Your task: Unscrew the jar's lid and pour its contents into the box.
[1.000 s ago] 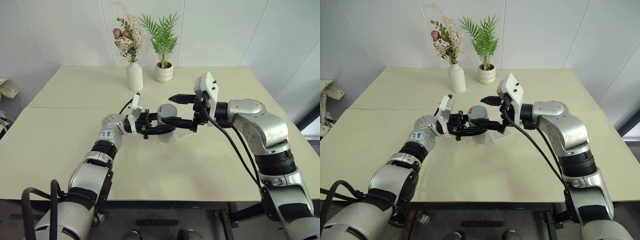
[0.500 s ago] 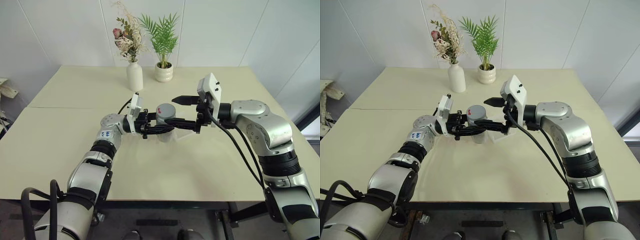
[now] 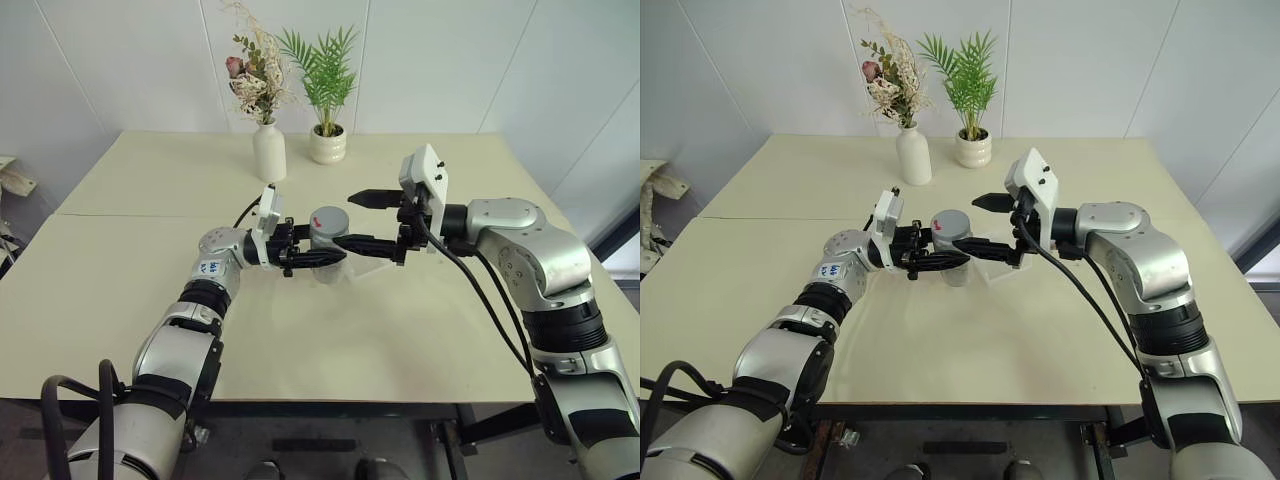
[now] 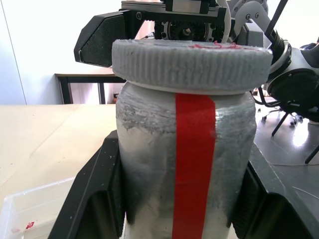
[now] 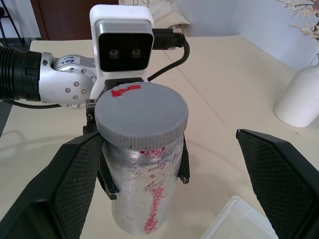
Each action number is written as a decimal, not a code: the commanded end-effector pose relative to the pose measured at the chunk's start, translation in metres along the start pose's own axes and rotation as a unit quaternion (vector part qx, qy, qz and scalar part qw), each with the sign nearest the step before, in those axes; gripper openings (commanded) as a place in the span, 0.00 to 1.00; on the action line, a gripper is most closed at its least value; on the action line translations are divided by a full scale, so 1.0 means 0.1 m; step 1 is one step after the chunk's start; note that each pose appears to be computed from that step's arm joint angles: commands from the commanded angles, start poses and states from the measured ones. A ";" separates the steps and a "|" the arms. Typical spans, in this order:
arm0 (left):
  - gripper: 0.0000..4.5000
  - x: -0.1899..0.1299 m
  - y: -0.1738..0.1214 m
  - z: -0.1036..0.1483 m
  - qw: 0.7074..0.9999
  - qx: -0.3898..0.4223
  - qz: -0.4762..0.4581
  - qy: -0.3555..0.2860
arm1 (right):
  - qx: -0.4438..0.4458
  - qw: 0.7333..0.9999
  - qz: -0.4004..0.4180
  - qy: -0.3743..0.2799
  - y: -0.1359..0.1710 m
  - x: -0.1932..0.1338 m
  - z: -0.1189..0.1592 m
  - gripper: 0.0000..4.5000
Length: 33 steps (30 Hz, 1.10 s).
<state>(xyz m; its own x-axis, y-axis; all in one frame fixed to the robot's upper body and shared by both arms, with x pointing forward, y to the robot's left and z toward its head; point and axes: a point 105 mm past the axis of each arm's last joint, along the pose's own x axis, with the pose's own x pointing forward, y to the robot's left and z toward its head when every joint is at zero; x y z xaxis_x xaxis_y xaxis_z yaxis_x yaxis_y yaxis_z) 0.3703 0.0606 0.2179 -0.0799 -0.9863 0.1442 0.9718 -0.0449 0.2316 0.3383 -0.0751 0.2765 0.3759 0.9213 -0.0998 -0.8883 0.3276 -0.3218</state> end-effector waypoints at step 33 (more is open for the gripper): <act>0.48 0.01 -0.09 0.08 0.998 0.018 -0.055 -0.008 | -0.057 0.991 -0.116 0.038 -0.30 -0.59 0.14 0.99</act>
<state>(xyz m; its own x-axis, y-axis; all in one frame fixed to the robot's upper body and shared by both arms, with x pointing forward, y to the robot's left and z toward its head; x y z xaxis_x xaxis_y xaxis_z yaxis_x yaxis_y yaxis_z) 0.3698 0.0594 0.2181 -0.0846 -0.9864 0.1412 0.9705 -0.0494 0.2360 0.3459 -0.1322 0.2819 0.5709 0.8100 -0.1343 -0.7827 0.4875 -0.3870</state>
